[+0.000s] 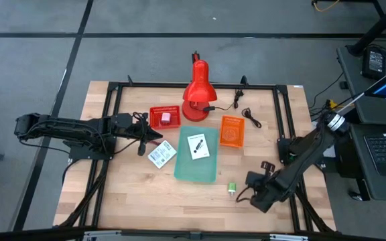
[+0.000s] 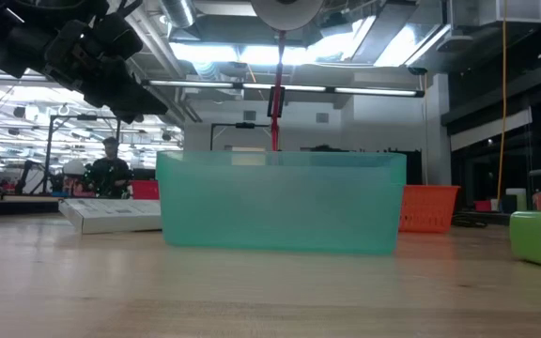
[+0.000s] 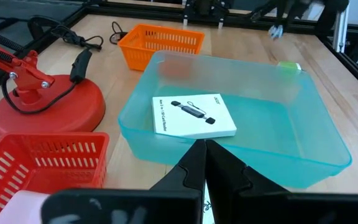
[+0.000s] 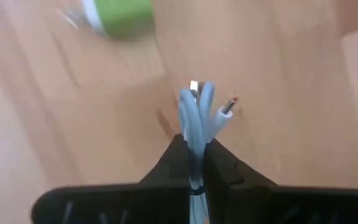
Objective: Pick and place items into bin
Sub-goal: Put the white USB cable into the orange basket
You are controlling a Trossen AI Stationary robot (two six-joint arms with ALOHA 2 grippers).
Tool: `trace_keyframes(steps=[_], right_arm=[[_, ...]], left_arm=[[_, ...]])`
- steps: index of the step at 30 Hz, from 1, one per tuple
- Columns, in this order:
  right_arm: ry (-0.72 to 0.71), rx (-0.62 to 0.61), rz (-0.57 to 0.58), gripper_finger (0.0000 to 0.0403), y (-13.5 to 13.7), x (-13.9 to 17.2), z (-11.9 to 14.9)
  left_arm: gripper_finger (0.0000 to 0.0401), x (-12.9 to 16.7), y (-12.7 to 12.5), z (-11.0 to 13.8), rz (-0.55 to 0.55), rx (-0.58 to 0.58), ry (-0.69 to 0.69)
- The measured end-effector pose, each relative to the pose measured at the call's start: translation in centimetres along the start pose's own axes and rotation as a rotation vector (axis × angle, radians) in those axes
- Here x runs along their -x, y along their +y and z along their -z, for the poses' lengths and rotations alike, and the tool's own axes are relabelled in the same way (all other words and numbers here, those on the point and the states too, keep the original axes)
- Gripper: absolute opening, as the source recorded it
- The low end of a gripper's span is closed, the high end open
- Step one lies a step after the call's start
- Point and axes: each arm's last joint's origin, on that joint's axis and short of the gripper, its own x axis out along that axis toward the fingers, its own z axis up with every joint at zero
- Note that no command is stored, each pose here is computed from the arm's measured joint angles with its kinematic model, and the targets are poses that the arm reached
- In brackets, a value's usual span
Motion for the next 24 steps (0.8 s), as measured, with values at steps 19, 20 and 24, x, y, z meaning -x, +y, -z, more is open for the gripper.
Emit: trace_keyframes(steps=[19,20,24], right_arm=[[-0.569,-0.042,-0.047,0.0001,-4.6,4.8,-1.2],[-0.596,-0.053,-0.053,0.0001,-4.7,4.3,-1.1],[-0.720,-0.051,-0.087,0.0001,-4.8,2.7,-0.9]], left_arm=[[0.0002,0.0,0.0,-0.1,0.001,-0.089,-0.008],[0.0002,0.0,0.0,-0.1,0.001,-0.081,-0.008],[0.0003,0.0,0.0,-0.1,0.008,-0.082,-0.008]])
